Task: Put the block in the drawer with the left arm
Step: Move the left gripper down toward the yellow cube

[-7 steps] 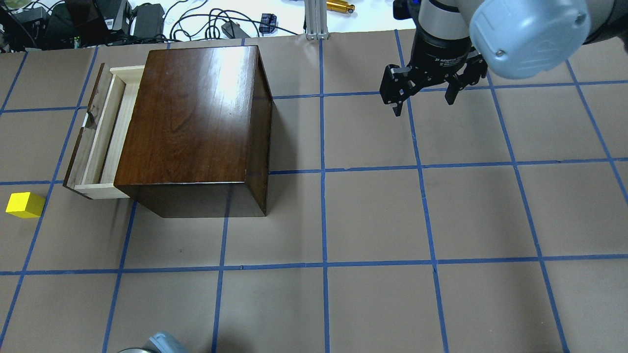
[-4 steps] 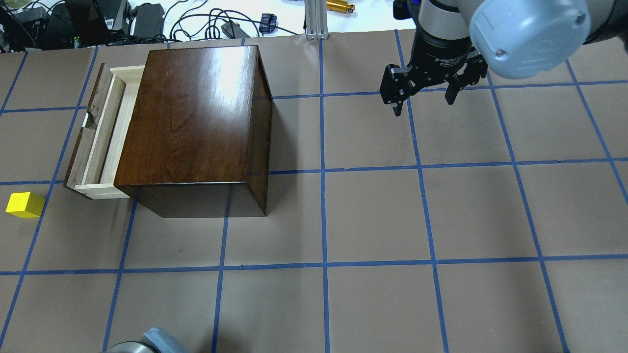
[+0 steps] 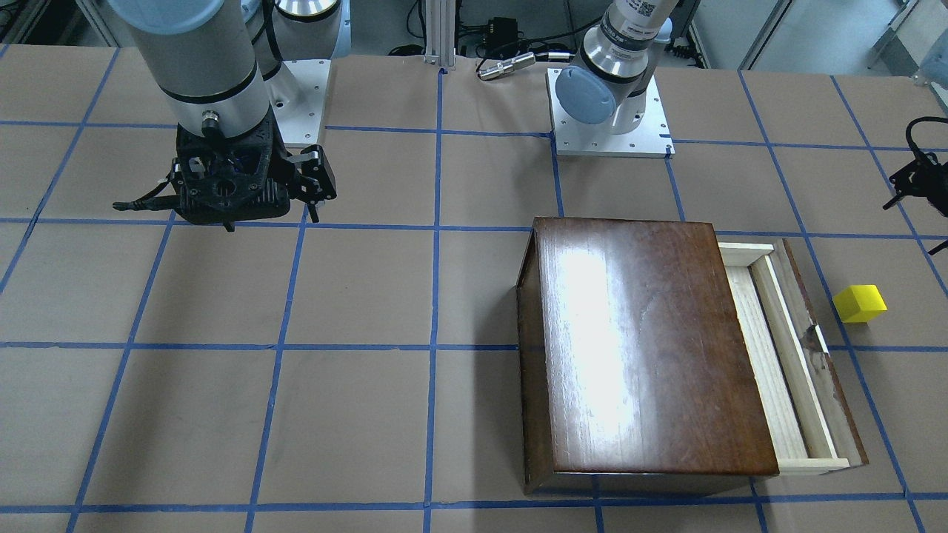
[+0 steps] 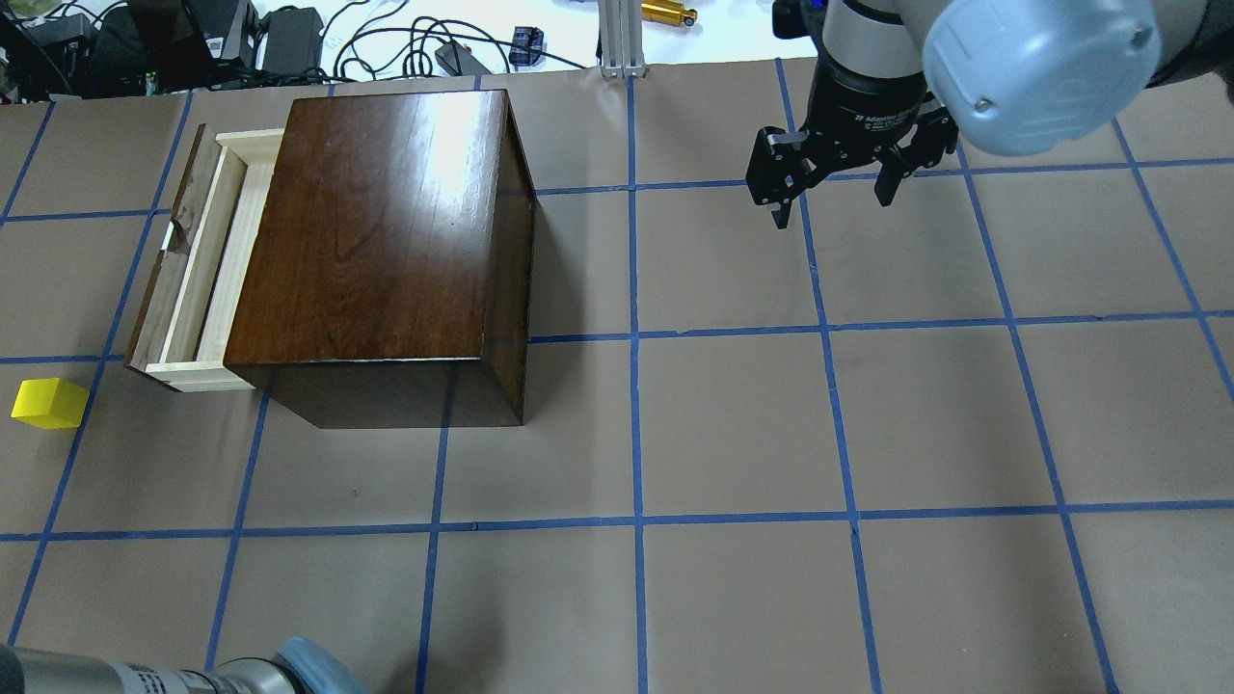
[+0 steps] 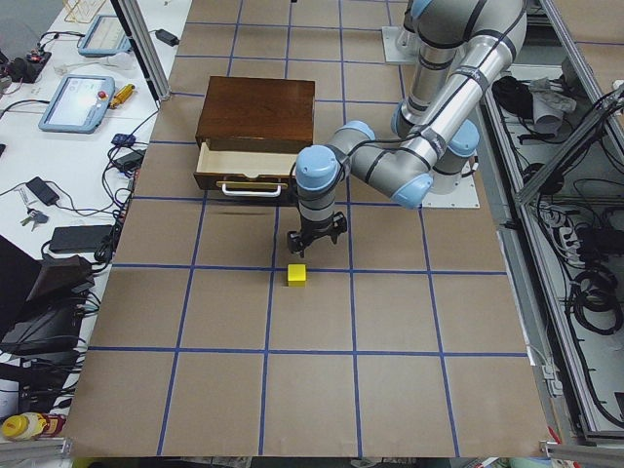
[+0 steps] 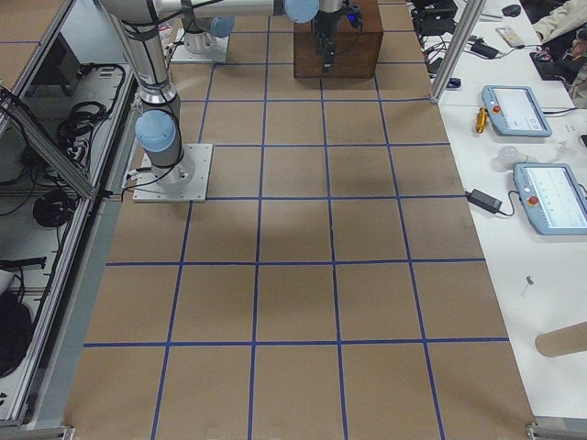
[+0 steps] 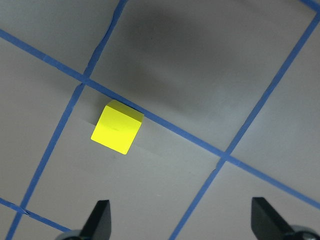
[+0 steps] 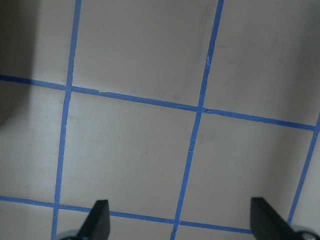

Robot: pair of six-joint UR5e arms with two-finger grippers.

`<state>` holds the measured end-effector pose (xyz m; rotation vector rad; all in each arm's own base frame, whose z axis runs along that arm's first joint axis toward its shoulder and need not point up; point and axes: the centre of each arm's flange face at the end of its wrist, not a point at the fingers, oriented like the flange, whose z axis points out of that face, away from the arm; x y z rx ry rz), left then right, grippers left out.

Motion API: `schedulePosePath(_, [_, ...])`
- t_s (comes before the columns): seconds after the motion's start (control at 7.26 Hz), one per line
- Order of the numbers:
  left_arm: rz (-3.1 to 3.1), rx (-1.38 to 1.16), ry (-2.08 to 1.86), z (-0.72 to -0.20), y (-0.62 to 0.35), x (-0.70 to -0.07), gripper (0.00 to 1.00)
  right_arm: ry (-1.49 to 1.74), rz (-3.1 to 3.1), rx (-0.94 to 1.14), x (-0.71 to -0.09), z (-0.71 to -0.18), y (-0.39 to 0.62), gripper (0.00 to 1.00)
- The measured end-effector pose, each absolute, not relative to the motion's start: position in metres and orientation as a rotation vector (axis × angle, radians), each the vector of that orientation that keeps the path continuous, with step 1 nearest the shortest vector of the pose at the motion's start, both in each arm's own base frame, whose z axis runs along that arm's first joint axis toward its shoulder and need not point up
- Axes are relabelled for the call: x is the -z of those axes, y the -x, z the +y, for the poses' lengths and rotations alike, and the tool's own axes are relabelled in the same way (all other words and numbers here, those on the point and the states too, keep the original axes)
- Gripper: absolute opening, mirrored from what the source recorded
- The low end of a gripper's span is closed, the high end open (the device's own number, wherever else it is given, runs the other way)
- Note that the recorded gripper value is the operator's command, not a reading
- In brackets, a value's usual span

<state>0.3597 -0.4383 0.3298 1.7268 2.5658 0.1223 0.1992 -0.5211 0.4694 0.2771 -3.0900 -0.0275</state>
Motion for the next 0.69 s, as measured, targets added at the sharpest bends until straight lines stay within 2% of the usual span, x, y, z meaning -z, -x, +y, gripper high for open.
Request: schedulePosePath(0.69, [2.396,-0.060,-1.935,-0.462,-0.385,-0.276,1.00,-0.277,-3.090,0.027,-0.469,-0.521,-0.199,1.00])
